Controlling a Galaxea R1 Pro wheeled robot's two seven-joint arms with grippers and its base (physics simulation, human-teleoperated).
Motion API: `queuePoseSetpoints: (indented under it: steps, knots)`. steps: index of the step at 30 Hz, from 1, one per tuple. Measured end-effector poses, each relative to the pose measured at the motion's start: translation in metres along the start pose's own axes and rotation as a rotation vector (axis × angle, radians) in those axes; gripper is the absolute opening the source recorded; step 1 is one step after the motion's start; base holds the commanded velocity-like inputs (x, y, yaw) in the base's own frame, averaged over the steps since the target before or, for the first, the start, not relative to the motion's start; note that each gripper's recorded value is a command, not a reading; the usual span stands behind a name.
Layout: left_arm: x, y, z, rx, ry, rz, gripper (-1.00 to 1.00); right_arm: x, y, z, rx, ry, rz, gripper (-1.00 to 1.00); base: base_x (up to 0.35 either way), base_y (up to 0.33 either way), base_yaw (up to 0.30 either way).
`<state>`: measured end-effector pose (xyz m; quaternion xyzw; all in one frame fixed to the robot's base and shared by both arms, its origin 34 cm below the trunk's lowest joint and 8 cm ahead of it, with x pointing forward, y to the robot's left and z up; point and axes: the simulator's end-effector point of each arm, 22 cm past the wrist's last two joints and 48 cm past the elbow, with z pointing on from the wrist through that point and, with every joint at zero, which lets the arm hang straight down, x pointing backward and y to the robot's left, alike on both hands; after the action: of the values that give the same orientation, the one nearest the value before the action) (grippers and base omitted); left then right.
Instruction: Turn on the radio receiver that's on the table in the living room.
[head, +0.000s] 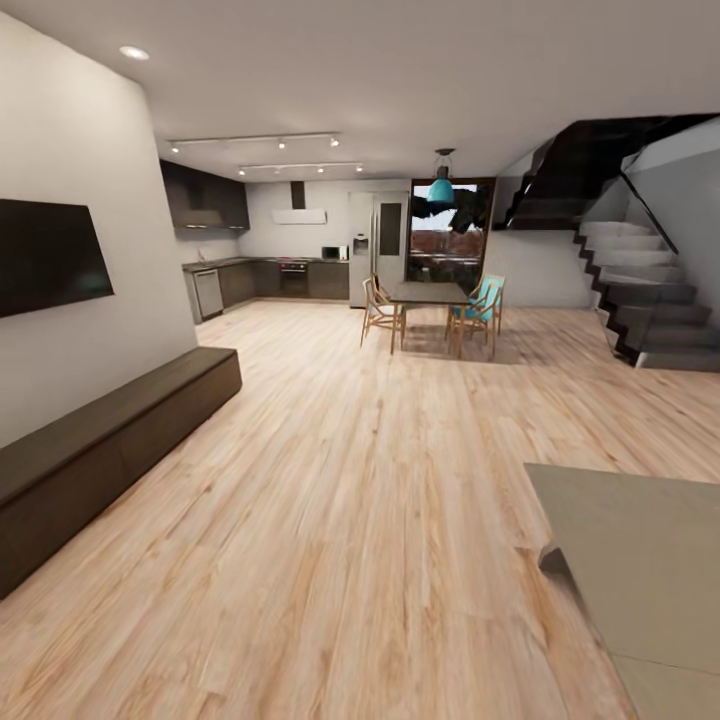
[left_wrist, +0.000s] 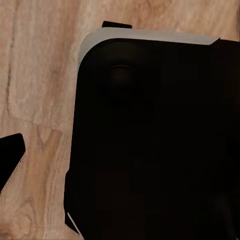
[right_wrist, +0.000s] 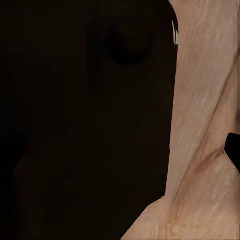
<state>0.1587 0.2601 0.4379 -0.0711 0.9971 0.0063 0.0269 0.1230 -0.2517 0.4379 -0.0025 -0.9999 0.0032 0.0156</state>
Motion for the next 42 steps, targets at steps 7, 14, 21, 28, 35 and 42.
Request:
queuePoseSetpoints:
  steps: [7,14,21,28,35,42]
  knots:
    - [-0.0002,-0.0002,0.0,0.0,0.0,0.0,1.0,0.0,0.0001,0.0,0.0,0.0,0.001,1.0,0.327,0.0,0.0]
    - [-0.0001,-0.0004,0.0,0.001,-0.001,0.0,1.0,0.0,-0.0001,0.0,0.0,0.0,0.001,1.0,0.327,0.0,0.0]
    - [-0.0002,-0.0003,0.0,0.0,-0.001,0.0,1.0,0.0,0.0001,0.0,0.0,0.0,0.001,1.0,0.326,0.0,0.0]
    - [-0.0003,0.0,0.0,0.0,-0.001,0.0,1.0,0.0,0.0001,0.0,0.0,0.0,0.002,1.0,0.327,0.0,0.0]
    - [-0.0023,-0.0002,0.0,0.0,-0.01,0.001,1.0,-0.0003,0.0001,0.0,0.0,-0.002,0.006,1.0,0.278,0.0,-0.01]
    - [-0.0028,-0.0009,0.0,0.001,-0.012,0.001,1.0,-0.0042,-0.0003,0.0,0.001,-0.019,0.016,1.0,0.035,0.0,-0.231]
